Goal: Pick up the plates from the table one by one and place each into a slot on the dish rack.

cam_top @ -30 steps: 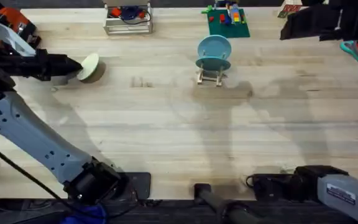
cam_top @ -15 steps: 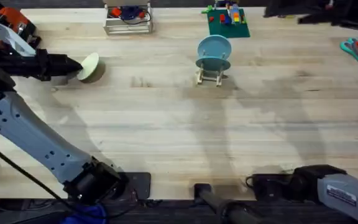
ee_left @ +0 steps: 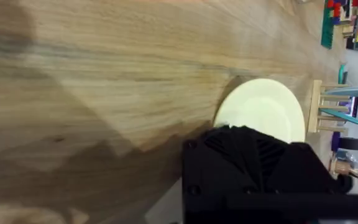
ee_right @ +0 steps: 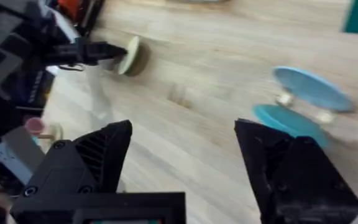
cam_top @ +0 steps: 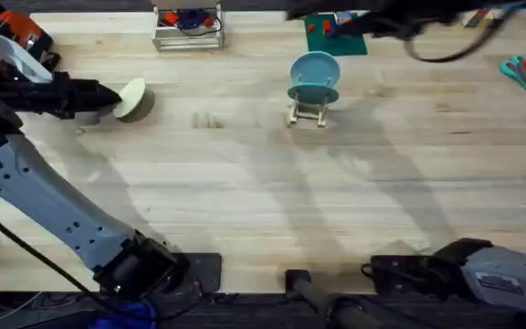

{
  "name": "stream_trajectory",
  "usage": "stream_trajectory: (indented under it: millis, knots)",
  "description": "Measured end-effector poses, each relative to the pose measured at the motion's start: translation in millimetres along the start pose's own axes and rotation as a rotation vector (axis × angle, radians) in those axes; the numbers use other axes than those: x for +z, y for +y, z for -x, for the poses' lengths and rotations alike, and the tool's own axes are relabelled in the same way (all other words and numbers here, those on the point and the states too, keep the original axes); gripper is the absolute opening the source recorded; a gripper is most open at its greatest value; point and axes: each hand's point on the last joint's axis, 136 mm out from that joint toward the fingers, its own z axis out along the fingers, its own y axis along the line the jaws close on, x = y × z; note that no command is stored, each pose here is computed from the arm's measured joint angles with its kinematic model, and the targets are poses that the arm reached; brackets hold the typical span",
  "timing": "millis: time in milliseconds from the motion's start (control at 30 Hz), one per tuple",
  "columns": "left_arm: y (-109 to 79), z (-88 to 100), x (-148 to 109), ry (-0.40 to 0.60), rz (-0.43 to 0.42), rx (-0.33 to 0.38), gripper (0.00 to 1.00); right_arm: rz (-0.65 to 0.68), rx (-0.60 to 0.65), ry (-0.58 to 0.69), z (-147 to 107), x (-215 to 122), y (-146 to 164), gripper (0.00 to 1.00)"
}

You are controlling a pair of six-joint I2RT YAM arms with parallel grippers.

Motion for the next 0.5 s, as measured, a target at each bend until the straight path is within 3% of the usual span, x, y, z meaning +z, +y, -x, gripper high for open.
stream_trajectory:
  millis: [233, 500]
  knots:
    - [0.1, -0.1, 0.1, 0.0, 0.0, 0.0, 0.041, 0.095, 0.052, 0.026, -3.4, 50.5, 34.4, 0.993]
    - [0.1, -0.1, 0.1, 0.0, 0.0, 0.0, 0.041, 0.15, 0.122, 0.069, -17.1, 76.0, 60.8, 0.995]
